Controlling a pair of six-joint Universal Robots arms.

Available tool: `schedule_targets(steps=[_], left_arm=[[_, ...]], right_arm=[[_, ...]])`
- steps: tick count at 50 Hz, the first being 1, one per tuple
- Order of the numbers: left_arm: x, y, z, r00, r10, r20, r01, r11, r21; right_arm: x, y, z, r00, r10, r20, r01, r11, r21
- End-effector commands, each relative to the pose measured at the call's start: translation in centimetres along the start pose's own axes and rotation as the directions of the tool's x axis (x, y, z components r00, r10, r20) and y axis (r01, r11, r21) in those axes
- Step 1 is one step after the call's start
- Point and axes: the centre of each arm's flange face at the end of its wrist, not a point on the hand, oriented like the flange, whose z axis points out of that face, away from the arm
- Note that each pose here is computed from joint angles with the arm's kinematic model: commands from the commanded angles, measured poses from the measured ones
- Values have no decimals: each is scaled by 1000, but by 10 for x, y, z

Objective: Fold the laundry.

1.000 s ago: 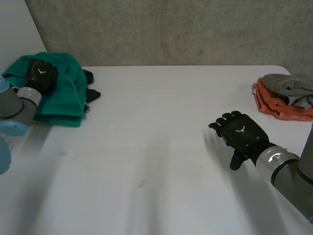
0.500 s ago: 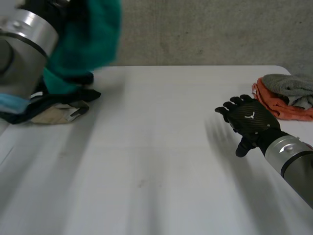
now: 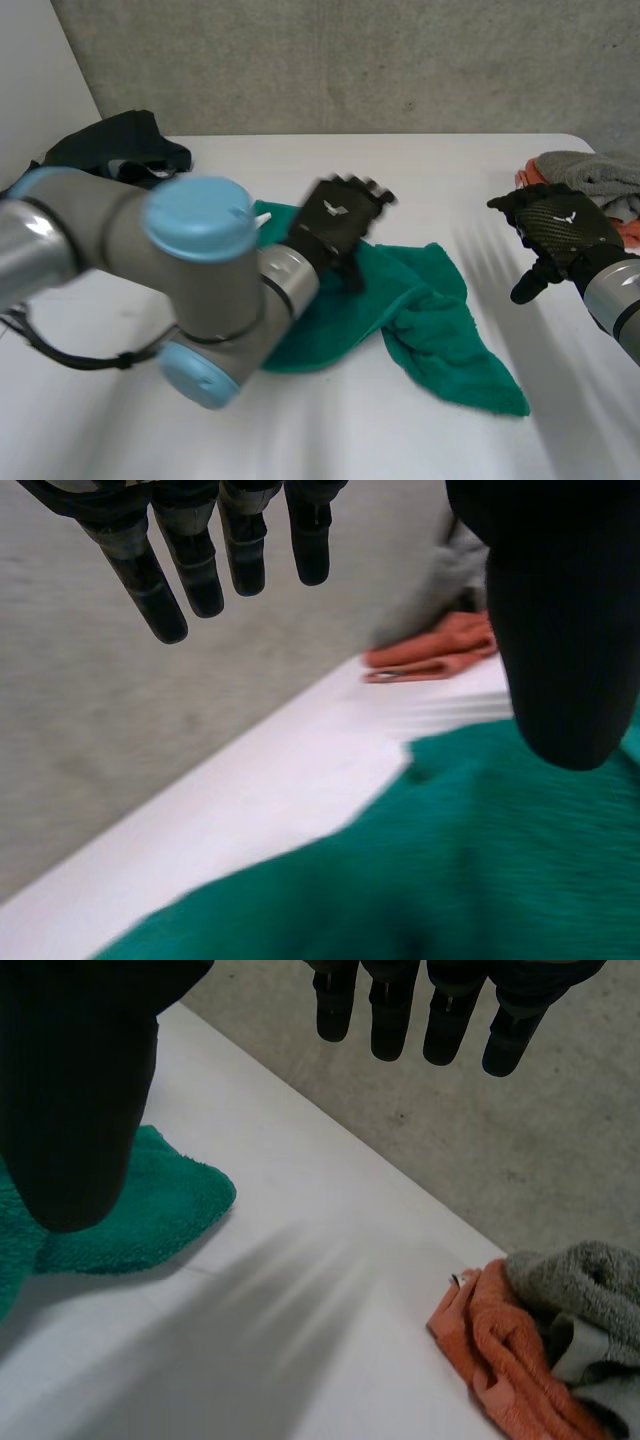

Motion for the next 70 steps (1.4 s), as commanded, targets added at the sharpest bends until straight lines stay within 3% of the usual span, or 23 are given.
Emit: schedule_targets(steps=[1, 10, 17, 24, 37, 48, 55, 70], left_arm=[[-62, -18, -40, 974, -4, 226, 11, 1000, -30], [-83, 30, -95, 949, 34, 314, 37, 976, -216], [-105, 63, -110, 933, 189, 306, -70, 930, -361], [-128, 82, -121, 926, 211, 314, -62, 904, -424], [-131, 109, -111, 954, 150, 260, -38, 920, -391], [-147, 108, -92, 922, 204, 329, -92, 941, -325], [-172, 104, -83, 883, 228, 409, -102, 947, -305], [-177, 131, -54, 912, 207, 353, -85, 939, -332]], right_arm=[[2, -2, -6, 995, 98, -23, -100, 991, -87], [-17, 5, -33, 967, 249, 47, -219, 915, -339], [-16, -10, -38, 977, 206, 46, -188, 949, -252], [-18, -20, -41, 982, 182, 58, -167, 966, -195], [-65, -27, -23, 974, 121, 192, -99, 988, -123], [-81, -11, -19, 984, 79, 159, -49, 981, -186], [-83, -4, -19, 984, 72, 164, -40, 981, -191], [-82, -4, -17, 985, 69, 158, -40, 983, -180]])
